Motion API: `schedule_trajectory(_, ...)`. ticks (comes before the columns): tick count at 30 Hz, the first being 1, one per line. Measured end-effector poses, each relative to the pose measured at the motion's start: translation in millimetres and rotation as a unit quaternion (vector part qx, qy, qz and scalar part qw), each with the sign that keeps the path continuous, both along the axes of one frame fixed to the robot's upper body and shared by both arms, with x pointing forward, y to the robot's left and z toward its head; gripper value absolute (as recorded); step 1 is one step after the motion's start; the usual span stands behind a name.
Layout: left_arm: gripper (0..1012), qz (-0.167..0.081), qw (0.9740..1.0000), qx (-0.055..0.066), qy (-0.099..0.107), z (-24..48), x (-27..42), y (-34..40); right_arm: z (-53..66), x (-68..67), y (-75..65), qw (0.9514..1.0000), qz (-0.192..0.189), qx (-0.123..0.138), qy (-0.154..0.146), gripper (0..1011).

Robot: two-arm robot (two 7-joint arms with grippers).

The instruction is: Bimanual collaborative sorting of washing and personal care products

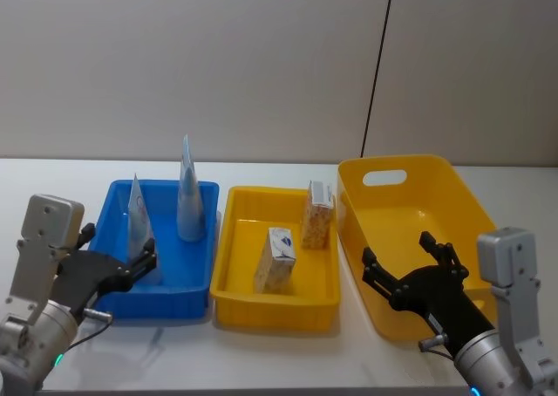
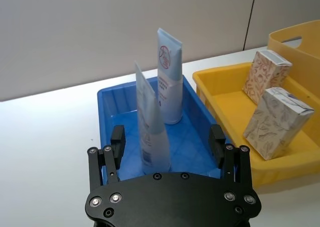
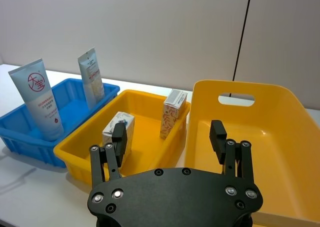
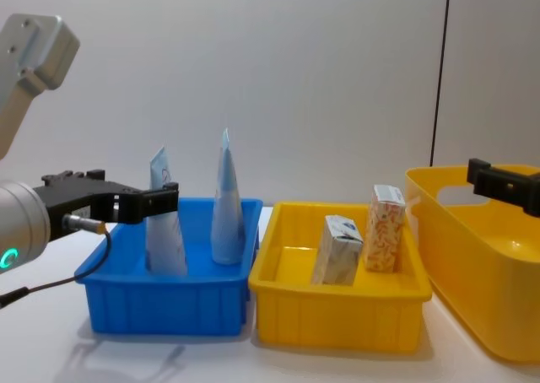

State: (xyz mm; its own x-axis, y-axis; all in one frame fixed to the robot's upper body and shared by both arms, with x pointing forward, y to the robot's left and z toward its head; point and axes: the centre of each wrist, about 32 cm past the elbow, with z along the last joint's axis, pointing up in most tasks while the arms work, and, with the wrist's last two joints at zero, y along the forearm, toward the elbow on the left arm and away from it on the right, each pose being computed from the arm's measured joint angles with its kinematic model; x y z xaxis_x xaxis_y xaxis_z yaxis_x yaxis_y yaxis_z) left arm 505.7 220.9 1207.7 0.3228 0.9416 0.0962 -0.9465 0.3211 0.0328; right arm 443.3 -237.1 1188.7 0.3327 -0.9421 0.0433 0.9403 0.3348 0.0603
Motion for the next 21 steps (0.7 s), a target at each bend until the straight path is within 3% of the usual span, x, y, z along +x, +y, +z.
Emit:
schedule_trajectory(7,1000,0.000,0.9998,-0.011,0.018,-2.2,12.6,4.7,0.0,0.0,0.0,1.0000,0.000,0.000,0.000,1003)
schedule_trajectory(10,1000,-0.002,0.9994,-0.017,0.029,-5.0,21.7,7.2,0.0,0.0,0.0,1.0000,0.000,0.000,0.000,1003)
schedule_trajectory(21,1000,-0.007,0.9985,-0.028,0.047,-14.2,44.5,10.3,0.0,0.0,0.0,1.0000,0.000,0.000,0.000,1003)
